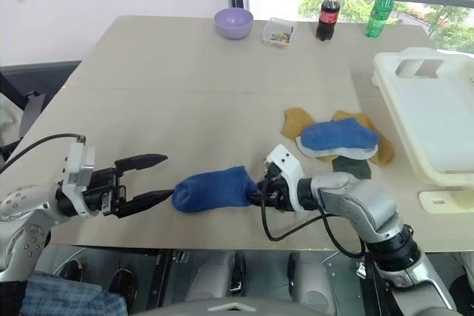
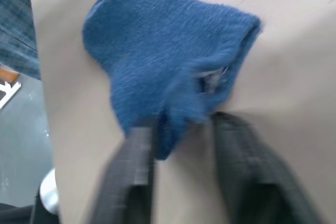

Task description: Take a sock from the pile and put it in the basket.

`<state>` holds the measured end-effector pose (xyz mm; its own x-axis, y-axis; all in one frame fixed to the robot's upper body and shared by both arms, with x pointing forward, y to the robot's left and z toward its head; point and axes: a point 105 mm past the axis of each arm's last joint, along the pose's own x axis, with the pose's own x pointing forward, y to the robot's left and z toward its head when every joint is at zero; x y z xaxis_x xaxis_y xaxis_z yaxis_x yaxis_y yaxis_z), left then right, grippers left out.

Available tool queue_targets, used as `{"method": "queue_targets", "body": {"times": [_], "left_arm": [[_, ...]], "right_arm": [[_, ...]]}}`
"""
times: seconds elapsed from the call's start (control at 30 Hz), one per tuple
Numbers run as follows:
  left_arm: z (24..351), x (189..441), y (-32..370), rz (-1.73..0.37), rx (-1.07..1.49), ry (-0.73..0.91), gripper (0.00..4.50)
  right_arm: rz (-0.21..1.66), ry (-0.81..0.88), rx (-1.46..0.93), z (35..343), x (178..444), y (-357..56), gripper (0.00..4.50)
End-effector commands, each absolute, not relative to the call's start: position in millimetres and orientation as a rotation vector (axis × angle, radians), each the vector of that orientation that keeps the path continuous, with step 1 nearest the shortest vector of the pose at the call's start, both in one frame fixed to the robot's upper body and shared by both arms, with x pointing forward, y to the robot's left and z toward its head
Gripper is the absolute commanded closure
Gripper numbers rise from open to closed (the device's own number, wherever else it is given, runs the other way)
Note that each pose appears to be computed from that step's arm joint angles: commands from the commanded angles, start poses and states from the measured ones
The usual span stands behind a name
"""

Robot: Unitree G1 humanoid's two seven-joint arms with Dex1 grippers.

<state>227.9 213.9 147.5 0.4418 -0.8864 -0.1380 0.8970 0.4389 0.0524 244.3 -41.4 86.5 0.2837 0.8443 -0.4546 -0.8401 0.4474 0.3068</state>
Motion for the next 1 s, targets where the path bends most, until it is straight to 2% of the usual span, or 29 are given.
{"method": "queue_targets", "body": {"times": [0.03, 0.27, 0.43, 0.6, 0.87, 1.0], "left_arm": [[154.9, 230.0, 213.3, -1.114, 0.151, 0.061, 0.00], [156.0, 232.0, 212.4, -1.123, 0.155, 0.059, 0.00], [157.0, 234.7, 209.8, -1.139, 0.141, 0.047, 0.00], [157.6, 239.1, 206.1, -1.153, 0.142, 0.032, 0.00], [156.2, 241.0, 203.0, -1.171, 0.140, 0.035, 0.00], [156.8, 241.2, 203.1, -1.169, 0.143, 0.034, 0.00]], "right_arm": [[0.966, 0.607, 0.011, 87.5, 253.6, -59.7, 1.00], [0.872, 0.546, 0.010, 113.6, 252.5, -95.0, 1.00], [0.710, 0.473, -0.097, 142.8, 271.8, -134.1, 1.00], [0.525, 0.410, -0.335, 154.4, 296.9, -171.8, 1.00], [0.473, 0.313, -0.305, 152.3, 332.5, -164.3, 1.00], [0.475, 0.314, -0.281, 147.3, 341.5, -160.5, 1.00]]}}
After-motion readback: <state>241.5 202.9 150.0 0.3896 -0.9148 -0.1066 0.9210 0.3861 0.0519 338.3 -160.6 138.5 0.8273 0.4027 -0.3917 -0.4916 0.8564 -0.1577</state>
